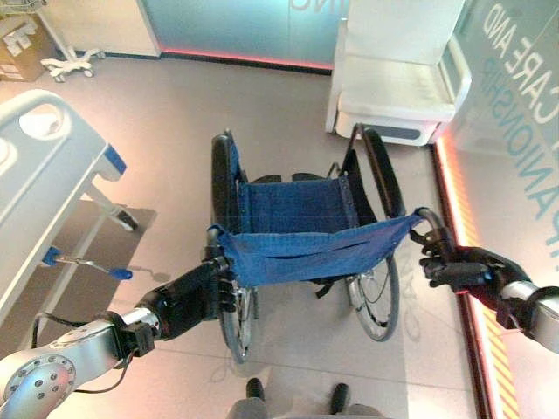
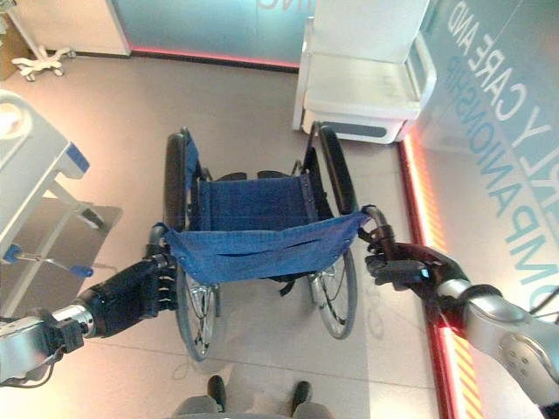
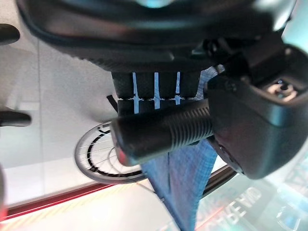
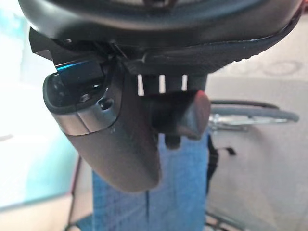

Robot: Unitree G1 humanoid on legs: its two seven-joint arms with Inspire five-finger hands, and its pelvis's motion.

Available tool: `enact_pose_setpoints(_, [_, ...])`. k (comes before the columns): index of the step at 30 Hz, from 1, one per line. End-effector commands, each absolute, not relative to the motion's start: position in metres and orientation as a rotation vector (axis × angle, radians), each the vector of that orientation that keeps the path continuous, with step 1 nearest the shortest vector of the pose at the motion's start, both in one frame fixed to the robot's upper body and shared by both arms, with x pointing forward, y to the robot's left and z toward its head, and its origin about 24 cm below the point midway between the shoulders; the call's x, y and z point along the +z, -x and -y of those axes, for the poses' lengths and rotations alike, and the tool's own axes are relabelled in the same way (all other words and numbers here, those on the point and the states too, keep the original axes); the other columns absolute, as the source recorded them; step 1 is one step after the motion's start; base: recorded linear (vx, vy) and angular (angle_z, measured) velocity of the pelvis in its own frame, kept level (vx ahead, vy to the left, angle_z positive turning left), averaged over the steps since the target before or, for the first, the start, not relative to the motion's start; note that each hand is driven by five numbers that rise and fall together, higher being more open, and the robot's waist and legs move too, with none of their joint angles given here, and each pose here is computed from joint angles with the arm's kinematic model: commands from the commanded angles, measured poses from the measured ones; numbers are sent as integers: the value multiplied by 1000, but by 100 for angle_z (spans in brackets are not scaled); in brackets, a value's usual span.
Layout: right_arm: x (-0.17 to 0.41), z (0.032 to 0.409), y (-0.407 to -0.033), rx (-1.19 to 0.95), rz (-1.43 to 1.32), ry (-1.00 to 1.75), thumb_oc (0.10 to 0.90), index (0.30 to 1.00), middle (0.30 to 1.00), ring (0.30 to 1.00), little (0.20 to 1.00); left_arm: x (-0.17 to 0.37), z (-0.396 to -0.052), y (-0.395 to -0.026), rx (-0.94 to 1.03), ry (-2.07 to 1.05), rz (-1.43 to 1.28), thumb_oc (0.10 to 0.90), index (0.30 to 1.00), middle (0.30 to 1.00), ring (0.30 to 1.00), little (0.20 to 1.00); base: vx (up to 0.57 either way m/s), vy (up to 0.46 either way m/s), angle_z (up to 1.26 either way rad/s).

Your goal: Push the wheelchair next to the bed

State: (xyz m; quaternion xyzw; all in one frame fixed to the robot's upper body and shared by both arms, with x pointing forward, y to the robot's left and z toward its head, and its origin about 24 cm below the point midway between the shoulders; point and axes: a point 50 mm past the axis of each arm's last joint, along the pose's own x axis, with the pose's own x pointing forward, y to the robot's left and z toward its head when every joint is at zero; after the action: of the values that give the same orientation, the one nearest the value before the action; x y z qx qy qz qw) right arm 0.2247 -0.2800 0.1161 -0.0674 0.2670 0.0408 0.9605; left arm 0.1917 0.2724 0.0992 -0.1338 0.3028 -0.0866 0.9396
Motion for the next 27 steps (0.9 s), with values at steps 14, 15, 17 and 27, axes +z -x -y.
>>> enact_pose_setpoints(14, [166,264,-260,216,-281,317,400,300,300,300,300,101,-289,-192,-96,304,-492,400,300,300,300,300,362,72,-46])
enact_pose_setpoints(15, [166,261,-263,224,-275,315,400,300,300,300,300,101,-289,-193,-93,305,-485,400,300,300,300,300,391,190,-80])
enact_pose_setpoints(17, [168,260,-265,229,-272,314,400,300,300,300,300,102,-291,-194,-89,302,-481,400,300,300,300,300,289,133,-49])
enact_pose_setpoints(27, [188,258,-266,201,-191,275,400,300,300,300,300,103,-299,-192,-109,242,-459,400,300,300,300,300,335,174,-4])
